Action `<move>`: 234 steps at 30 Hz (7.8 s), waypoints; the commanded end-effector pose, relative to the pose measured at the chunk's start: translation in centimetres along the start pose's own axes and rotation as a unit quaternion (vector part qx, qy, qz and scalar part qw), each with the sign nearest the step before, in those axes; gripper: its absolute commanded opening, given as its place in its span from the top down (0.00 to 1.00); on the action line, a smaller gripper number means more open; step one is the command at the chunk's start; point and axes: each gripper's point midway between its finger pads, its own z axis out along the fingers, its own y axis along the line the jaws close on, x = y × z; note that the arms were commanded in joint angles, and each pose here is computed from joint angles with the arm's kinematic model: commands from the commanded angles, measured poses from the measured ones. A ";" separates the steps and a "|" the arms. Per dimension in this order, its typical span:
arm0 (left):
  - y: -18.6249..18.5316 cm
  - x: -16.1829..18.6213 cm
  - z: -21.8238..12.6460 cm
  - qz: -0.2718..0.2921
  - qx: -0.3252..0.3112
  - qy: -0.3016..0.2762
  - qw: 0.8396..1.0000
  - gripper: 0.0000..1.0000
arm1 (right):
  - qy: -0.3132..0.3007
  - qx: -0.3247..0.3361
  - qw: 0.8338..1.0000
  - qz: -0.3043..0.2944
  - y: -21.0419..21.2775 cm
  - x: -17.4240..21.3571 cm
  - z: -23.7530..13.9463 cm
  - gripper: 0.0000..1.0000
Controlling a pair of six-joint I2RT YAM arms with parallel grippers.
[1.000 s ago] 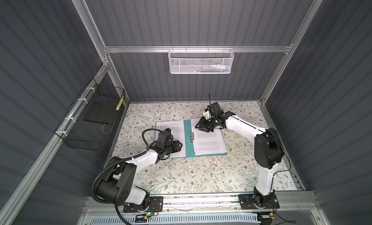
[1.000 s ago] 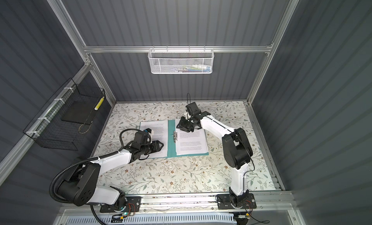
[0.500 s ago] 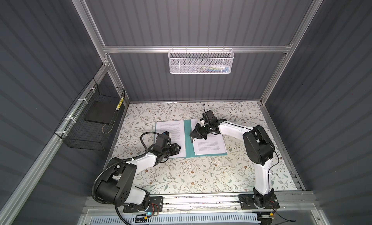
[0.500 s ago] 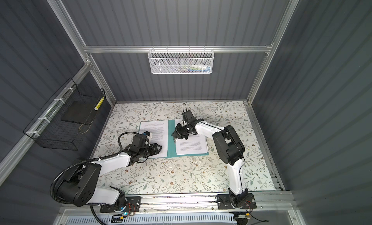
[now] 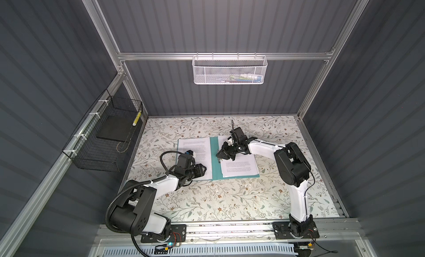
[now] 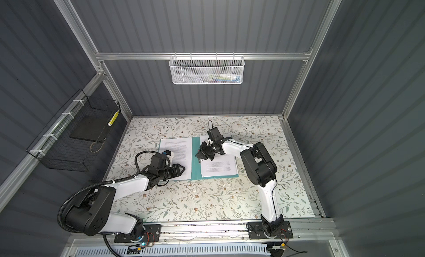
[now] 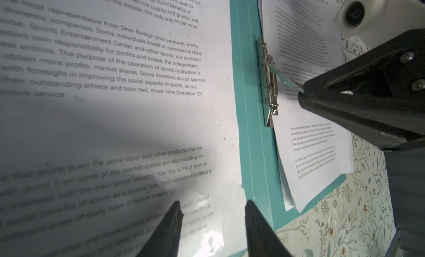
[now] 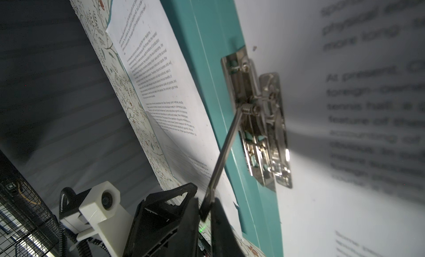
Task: Put the files into the folder
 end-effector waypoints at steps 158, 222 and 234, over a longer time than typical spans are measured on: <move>9.3 -11.8 -7.4 -0.029 -0.186 -0.057 0.980 0.00 | -0.200 0.180 0.957 -0.107 -9.3 -3.4 -19.7 0.29; 2.7 -6.5 -6.6 -0.103 0.072 0.001 0.992 0.39 | -0.051 0.067 0.995 -0.049 -17.7 -4.5 -10.8 0.18; 0.6 -8.0 -9.7 -0.073 0.072 -0.030 0.994 0.23 | -0.050 0.053 0.996 -0.045 -17.4 -4.3 -10.7 0.19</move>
